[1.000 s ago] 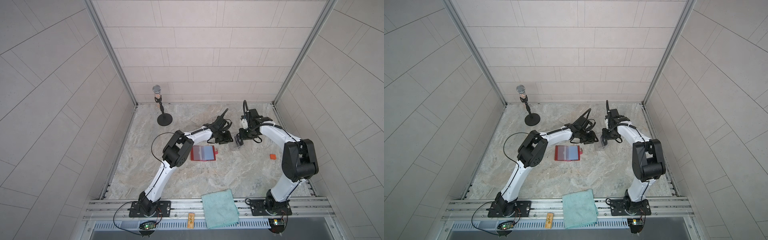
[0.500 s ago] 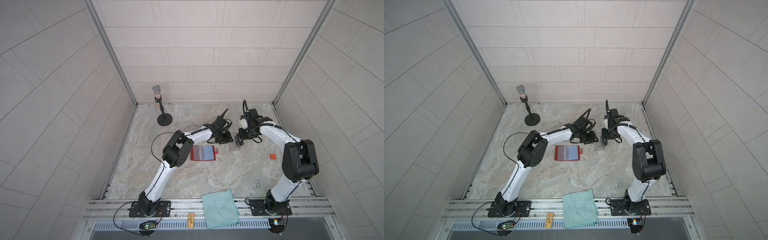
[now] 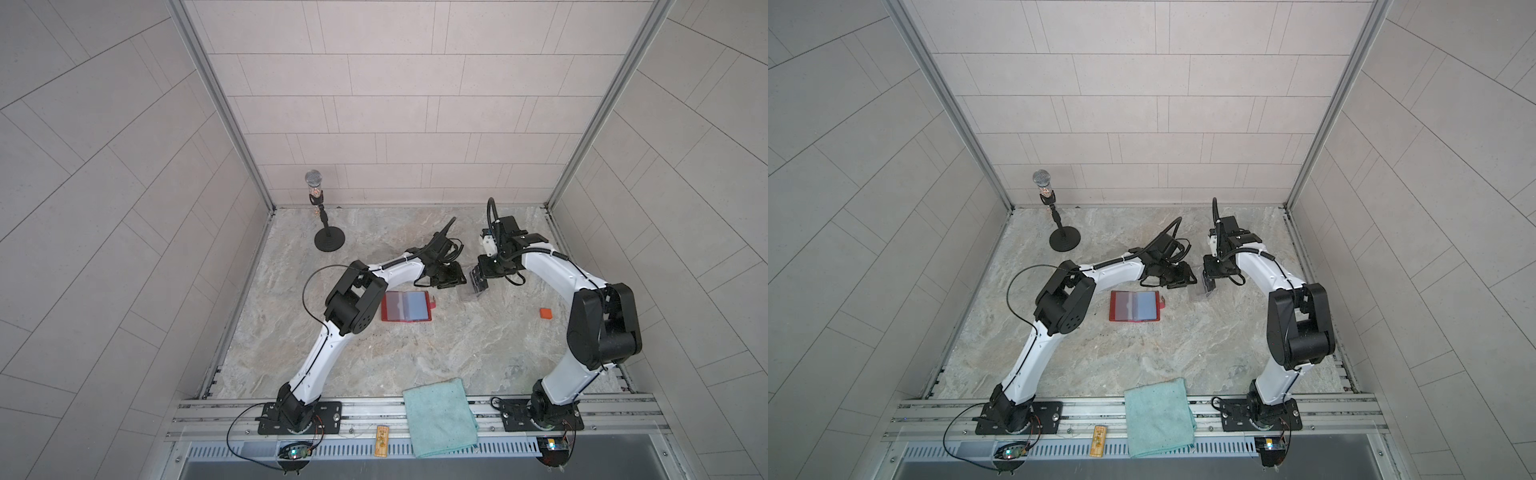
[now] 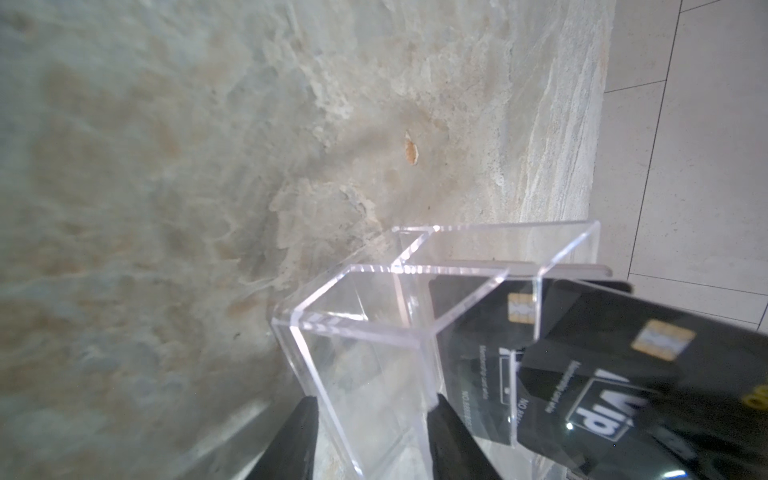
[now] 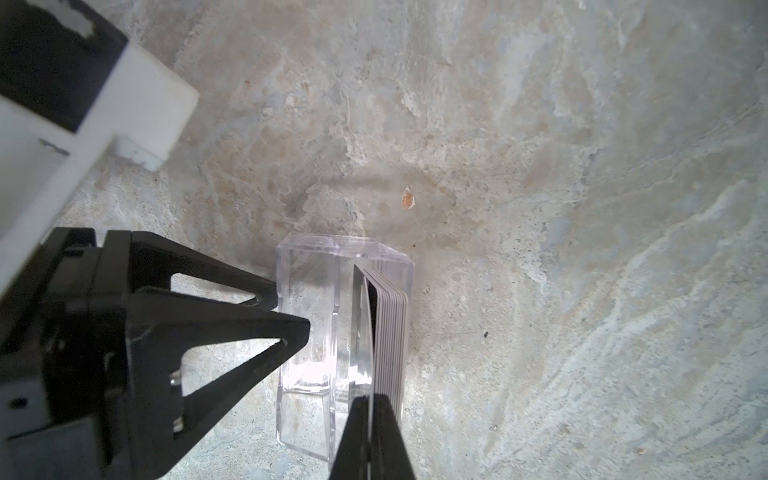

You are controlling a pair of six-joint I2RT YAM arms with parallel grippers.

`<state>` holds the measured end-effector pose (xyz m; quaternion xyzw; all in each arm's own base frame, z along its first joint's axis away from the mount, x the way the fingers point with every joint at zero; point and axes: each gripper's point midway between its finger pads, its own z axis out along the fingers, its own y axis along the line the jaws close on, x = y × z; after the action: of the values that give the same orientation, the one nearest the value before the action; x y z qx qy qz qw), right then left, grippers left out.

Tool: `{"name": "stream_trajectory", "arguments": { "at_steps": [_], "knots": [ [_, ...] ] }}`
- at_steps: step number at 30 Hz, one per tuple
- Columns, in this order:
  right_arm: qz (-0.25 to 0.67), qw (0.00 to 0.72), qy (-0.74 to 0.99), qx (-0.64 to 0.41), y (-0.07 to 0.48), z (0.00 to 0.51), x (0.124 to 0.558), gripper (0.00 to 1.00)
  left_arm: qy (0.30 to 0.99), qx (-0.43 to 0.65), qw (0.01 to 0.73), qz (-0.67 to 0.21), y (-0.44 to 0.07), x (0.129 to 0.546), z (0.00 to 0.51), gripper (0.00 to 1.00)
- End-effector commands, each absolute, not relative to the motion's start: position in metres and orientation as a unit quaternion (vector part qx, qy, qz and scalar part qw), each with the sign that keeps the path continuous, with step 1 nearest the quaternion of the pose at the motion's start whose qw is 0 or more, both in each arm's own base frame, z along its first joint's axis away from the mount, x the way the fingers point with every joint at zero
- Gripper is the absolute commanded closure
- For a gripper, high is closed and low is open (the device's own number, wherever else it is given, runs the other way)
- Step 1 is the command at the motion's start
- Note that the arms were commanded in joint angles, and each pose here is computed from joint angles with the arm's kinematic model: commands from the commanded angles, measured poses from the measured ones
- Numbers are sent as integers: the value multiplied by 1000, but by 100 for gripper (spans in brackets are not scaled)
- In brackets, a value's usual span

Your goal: Put the credit cards into the card holder

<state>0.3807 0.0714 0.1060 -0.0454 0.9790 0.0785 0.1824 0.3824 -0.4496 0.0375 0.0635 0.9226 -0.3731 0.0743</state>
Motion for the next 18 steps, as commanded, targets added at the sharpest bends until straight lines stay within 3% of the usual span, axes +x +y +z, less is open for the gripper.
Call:
{"name": "stream_trajectory", "arguments": {
  "at_steps": [1, 18],
  "knots": [
    [75, 193, 977, -44, 67, 121, 380, 100, 925, 62, 52, -371, -441, 371, 45, 50],
    [115, 216, 969, -44, 79, 157, 372, 100, 882, 105, 89, -451, -452, 376, 127, 45]
  ]
}}
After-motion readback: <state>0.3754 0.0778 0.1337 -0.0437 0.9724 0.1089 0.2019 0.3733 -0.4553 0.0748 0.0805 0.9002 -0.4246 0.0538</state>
